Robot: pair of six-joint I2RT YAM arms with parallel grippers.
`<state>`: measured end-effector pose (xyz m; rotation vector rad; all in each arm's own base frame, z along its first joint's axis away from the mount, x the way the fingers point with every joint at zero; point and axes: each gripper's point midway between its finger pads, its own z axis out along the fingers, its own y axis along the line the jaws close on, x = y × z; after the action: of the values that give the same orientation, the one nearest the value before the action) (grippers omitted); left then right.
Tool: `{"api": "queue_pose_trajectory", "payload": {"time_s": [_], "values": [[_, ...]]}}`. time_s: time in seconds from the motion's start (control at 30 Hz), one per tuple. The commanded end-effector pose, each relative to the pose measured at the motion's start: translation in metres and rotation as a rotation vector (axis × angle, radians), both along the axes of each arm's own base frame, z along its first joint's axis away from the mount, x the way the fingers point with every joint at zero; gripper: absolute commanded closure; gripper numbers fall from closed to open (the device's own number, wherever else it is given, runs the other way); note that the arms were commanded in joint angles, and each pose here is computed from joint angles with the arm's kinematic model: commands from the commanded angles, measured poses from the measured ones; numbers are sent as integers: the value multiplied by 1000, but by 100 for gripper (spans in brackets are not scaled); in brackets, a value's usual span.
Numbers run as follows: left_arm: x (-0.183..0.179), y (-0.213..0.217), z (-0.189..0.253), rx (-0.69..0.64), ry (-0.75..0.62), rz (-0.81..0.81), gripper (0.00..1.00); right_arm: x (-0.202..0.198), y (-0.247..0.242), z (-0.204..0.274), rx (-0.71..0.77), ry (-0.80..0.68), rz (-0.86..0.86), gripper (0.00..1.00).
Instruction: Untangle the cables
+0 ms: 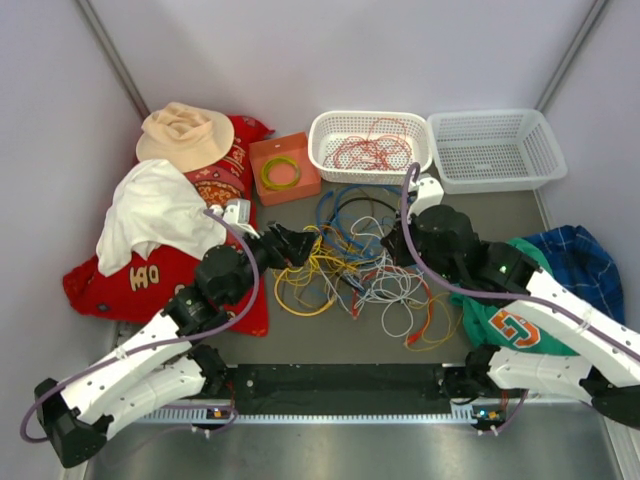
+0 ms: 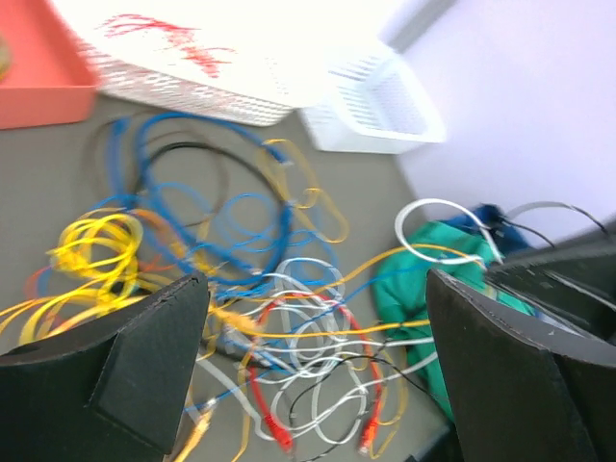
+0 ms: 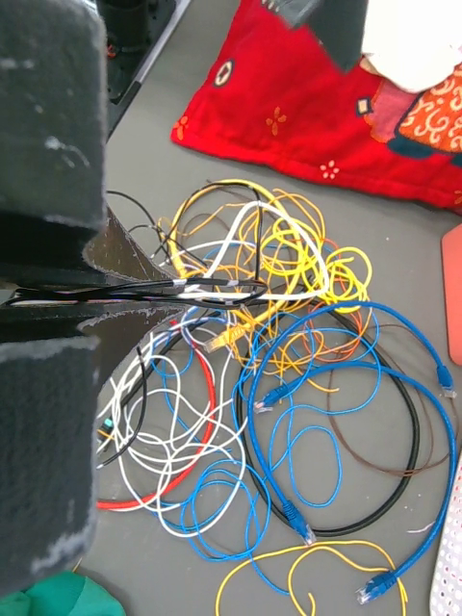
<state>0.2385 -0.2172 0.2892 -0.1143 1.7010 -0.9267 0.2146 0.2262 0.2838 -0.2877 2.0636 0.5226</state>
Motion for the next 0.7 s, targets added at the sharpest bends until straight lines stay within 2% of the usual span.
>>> {"api": "queue_pose_trajectory", "payload": {"time_s": [0.0, 0.23, 0.4, 0.53, 0.67], "values": [[-17, -31, 24, -127, -145, -191, 3, -7, 1, 38, 104, -47, 14, 100], [-35, -60, 8, -147, -134, -373, 5, -16, 1, 44, 142, -25, 32, 100], [-55, -87, -3, -170, -104, -567, 15, -19, -1, 38, 155, -7, 29, 100], [-51, -93, -25, -120, -51, -566, 18, -22, 1, 42, 181, -1, 40, 100], [-34, -77, -43, -81, -36, -431, 17, -27, -5, 56, 204, -16, 46, 100]]}}
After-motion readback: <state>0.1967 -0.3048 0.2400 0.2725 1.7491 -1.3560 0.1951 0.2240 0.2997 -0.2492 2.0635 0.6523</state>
